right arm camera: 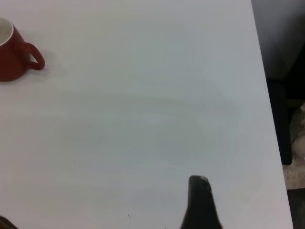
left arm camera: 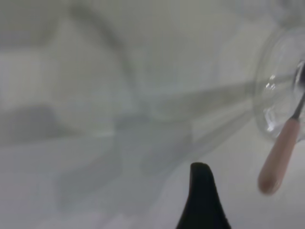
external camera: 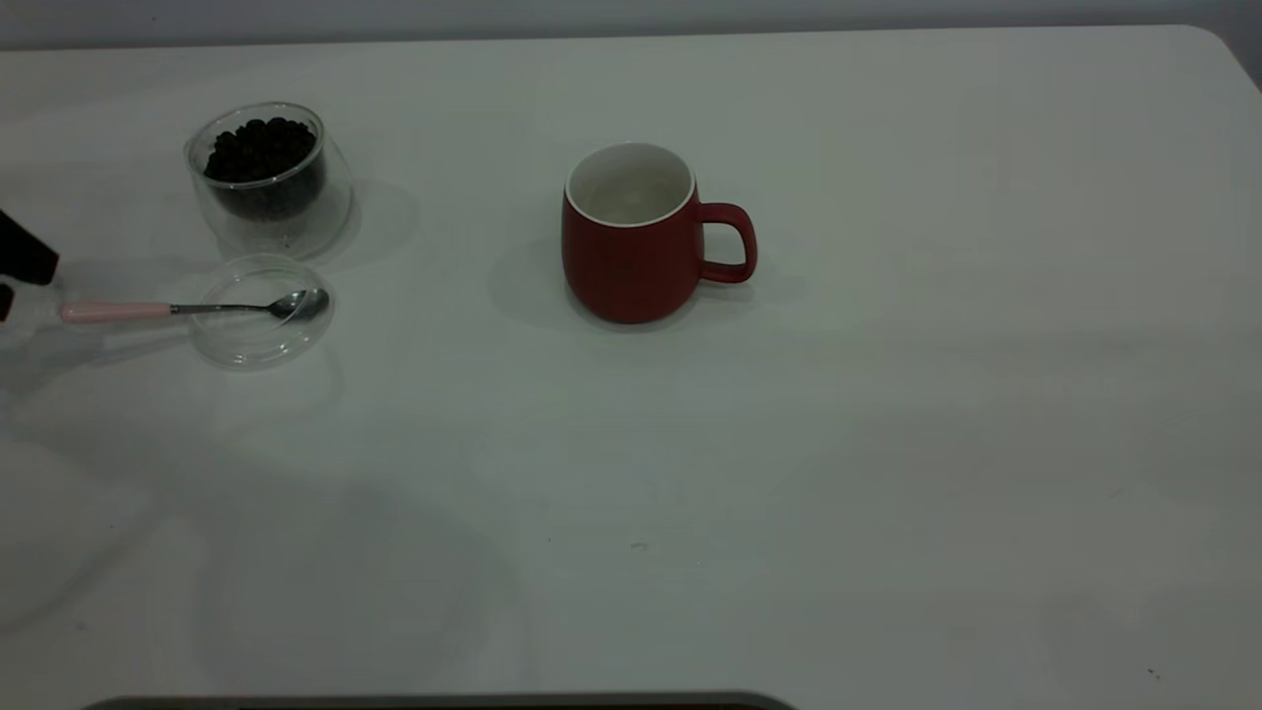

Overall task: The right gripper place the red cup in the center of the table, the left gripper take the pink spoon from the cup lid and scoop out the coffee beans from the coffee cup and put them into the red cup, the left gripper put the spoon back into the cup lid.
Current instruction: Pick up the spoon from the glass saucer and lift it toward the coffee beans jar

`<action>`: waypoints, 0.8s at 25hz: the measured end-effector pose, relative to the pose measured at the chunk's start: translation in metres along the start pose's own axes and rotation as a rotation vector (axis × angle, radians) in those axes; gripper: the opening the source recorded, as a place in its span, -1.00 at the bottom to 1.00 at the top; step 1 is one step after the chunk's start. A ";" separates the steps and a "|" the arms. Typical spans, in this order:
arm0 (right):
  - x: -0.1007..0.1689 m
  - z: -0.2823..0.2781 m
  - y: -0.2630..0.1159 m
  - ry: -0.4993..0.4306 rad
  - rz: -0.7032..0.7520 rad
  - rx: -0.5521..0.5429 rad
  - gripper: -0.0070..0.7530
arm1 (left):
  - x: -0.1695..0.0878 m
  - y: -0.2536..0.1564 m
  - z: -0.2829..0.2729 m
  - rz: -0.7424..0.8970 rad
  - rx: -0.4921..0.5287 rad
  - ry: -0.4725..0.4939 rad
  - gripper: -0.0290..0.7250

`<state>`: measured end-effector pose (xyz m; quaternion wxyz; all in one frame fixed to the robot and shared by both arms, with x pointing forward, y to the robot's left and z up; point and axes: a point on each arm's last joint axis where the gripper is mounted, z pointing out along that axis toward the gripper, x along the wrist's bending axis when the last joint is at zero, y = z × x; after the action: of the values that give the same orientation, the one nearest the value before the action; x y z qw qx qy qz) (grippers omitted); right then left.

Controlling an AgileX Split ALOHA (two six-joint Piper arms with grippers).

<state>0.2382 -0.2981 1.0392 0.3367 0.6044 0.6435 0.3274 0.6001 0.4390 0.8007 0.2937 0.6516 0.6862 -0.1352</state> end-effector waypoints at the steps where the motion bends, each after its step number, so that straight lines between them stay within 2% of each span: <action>1: 0.000 0.000 0.000 0.000 0.000 0.000 0.54 | 0.000 0.000 0.002 -0.009 -0.006 -0.013 0.65; 16: 0.000 0.000 0.000 0.000 0.000 0.000 0.54 | 0.009 -0.012 0.026 -0.071 0.032 -0.089 0.64; 20: 0.000 0.000 0.000 0.000 0.000 0.000 0.54 | 0.010 -0.012 0.031 -0.084 0.014 -0.112 0.64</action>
<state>0.2382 -0.2981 1.0392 0.3367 0.6044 0.6435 0.3274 0.5952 0.4282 0.7678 0.3212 0.6158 0.6944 -0.1882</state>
